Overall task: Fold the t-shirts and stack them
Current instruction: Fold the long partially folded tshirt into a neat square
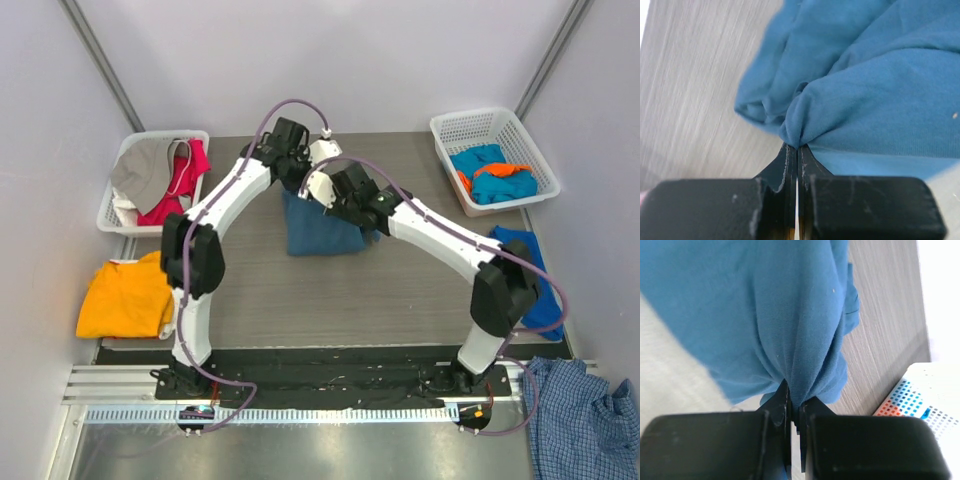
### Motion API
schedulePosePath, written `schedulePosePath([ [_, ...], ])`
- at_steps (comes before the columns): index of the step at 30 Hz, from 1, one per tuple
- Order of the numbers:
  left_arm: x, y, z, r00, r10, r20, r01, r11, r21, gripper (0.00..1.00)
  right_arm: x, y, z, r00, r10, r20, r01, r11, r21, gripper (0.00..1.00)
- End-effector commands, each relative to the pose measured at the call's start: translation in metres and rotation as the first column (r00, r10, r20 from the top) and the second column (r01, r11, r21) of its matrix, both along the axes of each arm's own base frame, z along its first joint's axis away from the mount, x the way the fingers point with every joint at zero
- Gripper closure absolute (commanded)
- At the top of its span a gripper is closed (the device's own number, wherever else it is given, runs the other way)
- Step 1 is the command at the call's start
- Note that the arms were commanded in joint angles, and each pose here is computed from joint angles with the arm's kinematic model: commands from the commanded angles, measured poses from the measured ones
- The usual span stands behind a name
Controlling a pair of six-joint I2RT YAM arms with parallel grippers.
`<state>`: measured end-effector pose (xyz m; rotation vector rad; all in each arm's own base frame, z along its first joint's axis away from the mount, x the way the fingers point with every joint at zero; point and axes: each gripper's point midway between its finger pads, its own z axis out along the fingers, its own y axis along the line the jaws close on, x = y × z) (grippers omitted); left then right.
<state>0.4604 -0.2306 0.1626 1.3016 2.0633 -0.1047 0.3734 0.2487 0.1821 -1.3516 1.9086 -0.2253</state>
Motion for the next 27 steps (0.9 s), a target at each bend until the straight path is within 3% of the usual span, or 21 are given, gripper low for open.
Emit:
schedulePosePath([
  [1, 0.060, 0.018, 0.003, 0.994, 0.069, 0.082, -0.073, 0.996, 0.044, 1.00, 0.042, -0.007, 0.001, 1.000, -0.008, 0.009, 0.008, 1.000, -0.001, 0.99],
  [6, 0.097, 0.014, -0.010, 0.988, 0.093, 0.120, -0.100, 0.993, 0.057, 1.00, 0.081, -0.015, -0.016, 0.999, -0.031, -0.008, 0.031, 0.999, -0.012, 0.99],
  [12, 0.105, 0.018, -0.039, 0.988, 0.094, 0.125, -0.106, 0.990, 0.093, 1.00, 0.116, -0.024, -0.050, 0.996, -0.063, -0.058, 0.062, 0.998, -0.016, 0.99],
  [21, 0.113, 0.026, -0.079, 0.986, 0.134, 0.101, -0.147, 0.979, 0.140, 1.00, 0.138, -0.035, -0.096, 0.989, -0.110, -0.094, 0.106, 0.993, -0.047, 0.99],
  [24, 0.115, 0.028, -0.088, 0.982, 0.165, 0.095, -0.177, 0.974, 0.140, 0.99, 0.142, -0.039, -0.103, 0.988, -0.124, -0.087, 0.119, 0.991, -0.062, 0.85],
  [27, 0.117, 0.031, -0.088, 0.973, 0.202, 0.114, -0.217, 0.967, 0.136, 0.79, 0.144, -0.041, -0.100, 0.988, -0.139, -0.073, 0.135, 0.989, -0.060, 0.63],
])
